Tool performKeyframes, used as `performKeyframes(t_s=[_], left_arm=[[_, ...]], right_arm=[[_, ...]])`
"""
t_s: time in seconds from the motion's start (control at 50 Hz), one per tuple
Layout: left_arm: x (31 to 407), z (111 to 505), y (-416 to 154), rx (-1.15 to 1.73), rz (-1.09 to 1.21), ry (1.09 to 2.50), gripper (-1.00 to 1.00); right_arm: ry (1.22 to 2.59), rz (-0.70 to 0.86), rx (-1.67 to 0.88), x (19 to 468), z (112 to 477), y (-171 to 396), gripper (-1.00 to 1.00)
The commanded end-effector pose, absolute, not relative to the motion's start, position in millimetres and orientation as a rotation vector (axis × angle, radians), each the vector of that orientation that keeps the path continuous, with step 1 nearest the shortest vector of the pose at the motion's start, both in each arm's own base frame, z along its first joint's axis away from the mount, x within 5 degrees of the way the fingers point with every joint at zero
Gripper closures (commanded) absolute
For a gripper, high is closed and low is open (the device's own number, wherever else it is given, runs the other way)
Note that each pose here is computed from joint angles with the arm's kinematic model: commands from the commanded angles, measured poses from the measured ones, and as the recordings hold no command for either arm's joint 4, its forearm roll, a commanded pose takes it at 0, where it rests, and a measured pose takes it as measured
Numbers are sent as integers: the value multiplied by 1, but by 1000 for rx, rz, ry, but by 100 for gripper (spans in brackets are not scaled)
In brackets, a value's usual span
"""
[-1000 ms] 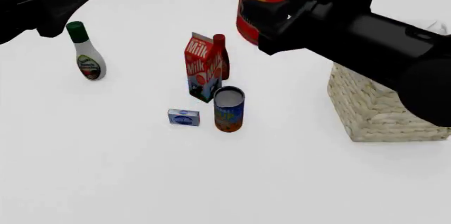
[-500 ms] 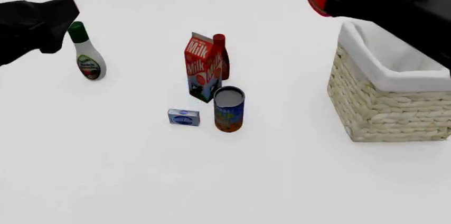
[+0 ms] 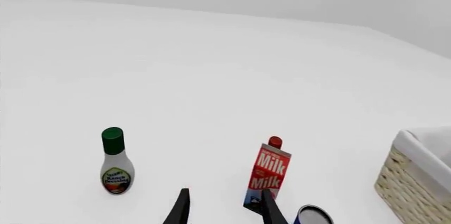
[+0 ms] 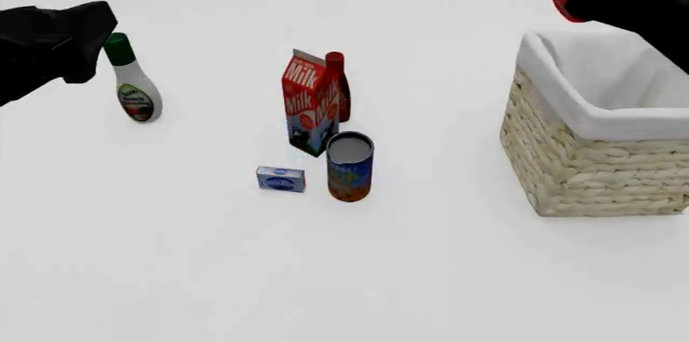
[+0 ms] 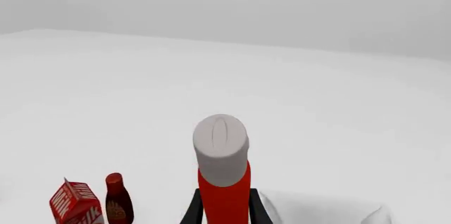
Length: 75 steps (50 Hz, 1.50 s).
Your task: Pick the ketchup and place it in the basket.
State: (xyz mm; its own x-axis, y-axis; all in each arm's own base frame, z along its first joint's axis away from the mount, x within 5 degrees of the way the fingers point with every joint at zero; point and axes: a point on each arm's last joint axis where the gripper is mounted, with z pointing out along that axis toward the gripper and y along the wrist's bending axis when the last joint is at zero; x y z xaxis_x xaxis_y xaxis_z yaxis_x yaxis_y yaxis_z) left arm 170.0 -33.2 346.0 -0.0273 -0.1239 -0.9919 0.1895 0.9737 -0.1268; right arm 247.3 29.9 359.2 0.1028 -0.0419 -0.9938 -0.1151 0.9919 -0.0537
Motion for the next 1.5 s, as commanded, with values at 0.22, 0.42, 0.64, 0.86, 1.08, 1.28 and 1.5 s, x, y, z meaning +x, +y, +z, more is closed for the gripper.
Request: performKeyframes(t_s=[0.22, 0.42, 0.64, 0.86, 1.08, 1.28, 1.5], left_arm=[[173, 349, -33, 53, -247, 1574, -100], [173, 349, -33, 53, -243, 1573, -100], [176, 347, -34, 57, -242, 1574, -100], [176, 347, -34, 62, -237, 1571, -100], [178, 346, -34, 62, -237, 1574, -100], [179, 350, -36, 68, -243, 1568, -100], [182, 352, -37, 65, -247, 1567, -100]], right_arm=[[1478, -62, -5, 259, 343, -9, 100], [1491, -93, 30, 266, 334, -21, 100], [1500, -86, 87, 275, 327, -31, 100], [1513, -106, 148, 286, 314, -47, 100], [1533, -129, 211, 297, 296, -66, 100], [1549, -151, 231, 304, 287, -76, 100], [1580, -150, 250, 318, 272, -82, 100]])
